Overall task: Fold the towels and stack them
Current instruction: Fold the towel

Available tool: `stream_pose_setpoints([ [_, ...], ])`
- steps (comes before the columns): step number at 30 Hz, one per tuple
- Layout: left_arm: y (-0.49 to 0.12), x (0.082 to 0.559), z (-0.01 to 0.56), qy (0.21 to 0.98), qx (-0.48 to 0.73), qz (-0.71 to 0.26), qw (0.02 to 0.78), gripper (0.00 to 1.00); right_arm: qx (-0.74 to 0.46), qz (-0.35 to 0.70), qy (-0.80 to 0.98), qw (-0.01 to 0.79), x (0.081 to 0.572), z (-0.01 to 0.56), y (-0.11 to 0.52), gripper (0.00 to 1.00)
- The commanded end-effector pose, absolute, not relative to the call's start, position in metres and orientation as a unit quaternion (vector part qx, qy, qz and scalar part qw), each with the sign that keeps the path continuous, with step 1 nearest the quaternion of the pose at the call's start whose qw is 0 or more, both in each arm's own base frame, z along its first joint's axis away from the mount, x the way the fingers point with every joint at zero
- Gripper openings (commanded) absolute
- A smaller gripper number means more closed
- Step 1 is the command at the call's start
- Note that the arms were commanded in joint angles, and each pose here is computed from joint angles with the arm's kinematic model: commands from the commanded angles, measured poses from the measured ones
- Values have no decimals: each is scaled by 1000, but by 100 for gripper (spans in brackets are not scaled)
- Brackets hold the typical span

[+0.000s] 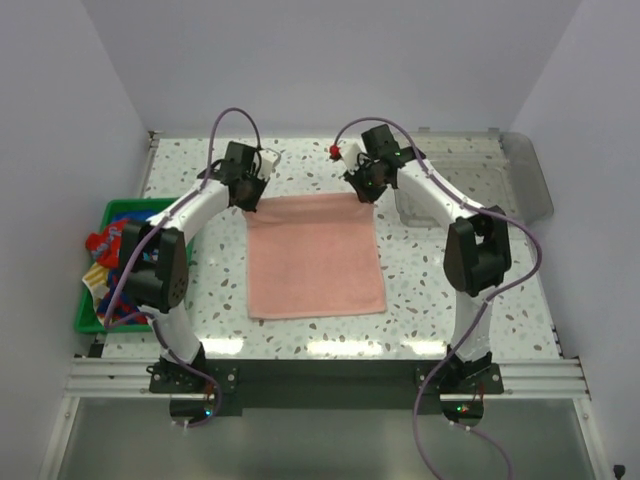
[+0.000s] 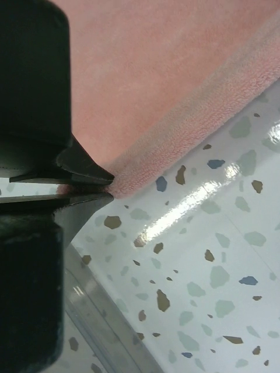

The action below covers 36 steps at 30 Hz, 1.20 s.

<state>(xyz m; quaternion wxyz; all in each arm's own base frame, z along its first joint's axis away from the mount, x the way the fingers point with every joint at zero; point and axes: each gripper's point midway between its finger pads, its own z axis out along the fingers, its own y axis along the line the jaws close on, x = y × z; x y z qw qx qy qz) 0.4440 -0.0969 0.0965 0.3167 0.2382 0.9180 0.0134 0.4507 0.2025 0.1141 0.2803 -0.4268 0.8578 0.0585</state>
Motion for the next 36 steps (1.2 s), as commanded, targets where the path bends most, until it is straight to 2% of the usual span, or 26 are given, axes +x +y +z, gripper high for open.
stream_pose_setpoints([
  [1, -66, 413, 103, 940, 161, 78, 292, 0, -382, 17, 882, 277, 431, 137, 165, 0],
  [7, -57, 369, 106, 955, 78, 72, 276, 0, -343, 24, 912, 224, 385, 134, 149, 0],
  [12, -67, 338, 116, 957, 40, 22, 286, 0, -303, -1, 936, 181, 343, 129, 141, 0],
  [19, -78, 294, 102, 966, 24, -30, 256, 0, -233, 1, 957, 174, 307, 118, 130, 0],
  [27, -82, 273, 107, 967, 6, -56, 250, 0, -192, 15, 964, 184, 288, 119, 127, 0],
  [36, -75, 274, 130, 962, 6, -41, 270, 0, -187, 31, 963, 194, 273, 132, 134, 0],
])
